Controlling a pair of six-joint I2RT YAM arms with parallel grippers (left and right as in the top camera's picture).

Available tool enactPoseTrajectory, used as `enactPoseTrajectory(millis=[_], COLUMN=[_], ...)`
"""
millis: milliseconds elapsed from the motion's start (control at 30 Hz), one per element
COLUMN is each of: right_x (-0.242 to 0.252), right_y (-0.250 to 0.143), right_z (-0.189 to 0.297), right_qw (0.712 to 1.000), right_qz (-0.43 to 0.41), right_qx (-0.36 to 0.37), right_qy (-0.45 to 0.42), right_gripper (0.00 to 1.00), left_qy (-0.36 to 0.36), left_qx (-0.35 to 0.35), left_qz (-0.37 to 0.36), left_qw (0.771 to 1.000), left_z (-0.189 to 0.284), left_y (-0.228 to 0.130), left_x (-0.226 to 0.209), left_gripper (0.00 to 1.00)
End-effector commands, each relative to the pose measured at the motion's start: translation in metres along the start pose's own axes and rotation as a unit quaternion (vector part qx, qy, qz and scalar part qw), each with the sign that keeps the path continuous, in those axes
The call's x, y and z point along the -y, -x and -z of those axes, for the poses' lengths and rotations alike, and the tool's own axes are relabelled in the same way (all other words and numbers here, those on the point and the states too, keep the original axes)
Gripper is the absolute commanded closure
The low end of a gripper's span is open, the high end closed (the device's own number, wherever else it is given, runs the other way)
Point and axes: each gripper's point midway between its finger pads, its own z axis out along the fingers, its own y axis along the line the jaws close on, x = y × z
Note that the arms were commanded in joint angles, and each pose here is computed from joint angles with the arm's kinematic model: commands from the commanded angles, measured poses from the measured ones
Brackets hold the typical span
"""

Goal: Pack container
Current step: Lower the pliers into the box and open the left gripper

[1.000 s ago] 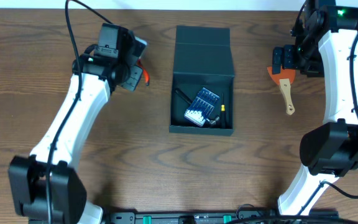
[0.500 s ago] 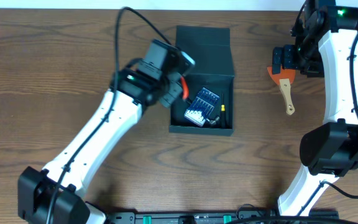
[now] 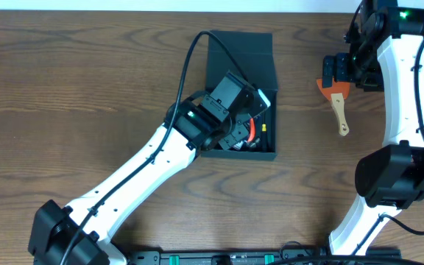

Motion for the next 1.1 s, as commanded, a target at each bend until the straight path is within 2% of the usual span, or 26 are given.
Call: enactPoseTrajectory(millis=[0,533,967,1067], right_x=[0.002,0.002,0.002,0.002], right_y=[0.002,0.002,0.002,0.002], right_z=[0.008,0.008,0.008,0.008], right_qw=[1.0,1.0,1.0,1.0], right_qz=[-0.009,-0.009,-0.009,-0.009], right_qx=[0.013,0.013,0.013,0.013], right_qy=[-0.001,-0.001,-0.001,-0.001], right_gripper=[0.01,0.01,0.01,0.01], left_qy=[-0.003,-0.024,-0.025,-0.022], left_qx=[-0.015,-0.097,-0.13,-0.132], left_qz=[0.001,0.0,0.012,0.02], left_qw=[1.0,0.995,0.991,0.991], left_z=[-0.014,-0.109,-0.14,-0.14], left_y=[-0.002,-0.037,-0.059,-0.062], left_x=[0.0,0.01,0.003,-0.004], left_gripper=[0.94,0.94,0.94,0.88])
